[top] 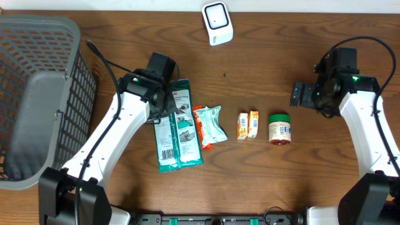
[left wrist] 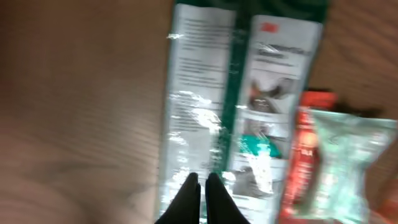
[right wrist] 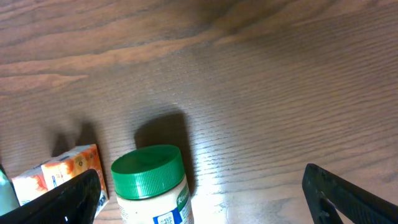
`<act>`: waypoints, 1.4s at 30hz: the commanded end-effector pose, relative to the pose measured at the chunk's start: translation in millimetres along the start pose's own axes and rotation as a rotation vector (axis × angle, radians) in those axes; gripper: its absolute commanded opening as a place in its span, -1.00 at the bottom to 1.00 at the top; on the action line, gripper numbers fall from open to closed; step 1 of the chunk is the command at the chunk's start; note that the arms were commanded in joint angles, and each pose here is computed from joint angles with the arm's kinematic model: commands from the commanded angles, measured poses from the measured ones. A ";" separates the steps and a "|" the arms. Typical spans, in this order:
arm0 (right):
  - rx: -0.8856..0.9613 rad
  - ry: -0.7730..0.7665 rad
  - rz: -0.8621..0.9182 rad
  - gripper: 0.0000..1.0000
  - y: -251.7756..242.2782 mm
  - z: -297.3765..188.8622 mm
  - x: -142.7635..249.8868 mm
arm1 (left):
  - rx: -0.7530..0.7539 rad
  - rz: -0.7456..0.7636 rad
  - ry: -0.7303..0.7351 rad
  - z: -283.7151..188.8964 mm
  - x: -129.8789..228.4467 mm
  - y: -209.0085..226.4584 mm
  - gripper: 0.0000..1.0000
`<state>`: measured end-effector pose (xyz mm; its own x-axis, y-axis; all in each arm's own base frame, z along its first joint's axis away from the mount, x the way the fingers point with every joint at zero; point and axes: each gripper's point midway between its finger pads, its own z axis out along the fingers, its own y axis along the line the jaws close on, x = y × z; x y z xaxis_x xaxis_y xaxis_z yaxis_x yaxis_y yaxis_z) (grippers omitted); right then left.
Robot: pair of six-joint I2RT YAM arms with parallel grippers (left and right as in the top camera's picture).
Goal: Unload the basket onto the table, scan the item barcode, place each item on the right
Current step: 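Move the right gripper forward toward the orange packs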
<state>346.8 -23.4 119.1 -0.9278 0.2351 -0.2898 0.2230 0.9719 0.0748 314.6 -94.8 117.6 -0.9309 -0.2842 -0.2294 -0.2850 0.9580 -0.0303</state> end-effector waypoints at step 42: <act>-0.637 0.087 -0.218 -0.97 227.5 -33.9 53.3 | -0.213 -0.140 -0.071 -0.1 -28.7 71.7 0.66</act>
<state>349.4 180.6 178.0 -0.9385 0.0025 -0.3453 -0.2158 0.7763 0.5922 321.1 -21.2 121.7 -0.8670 -0.3975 -0.3005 -0.4485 0.8852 0.1233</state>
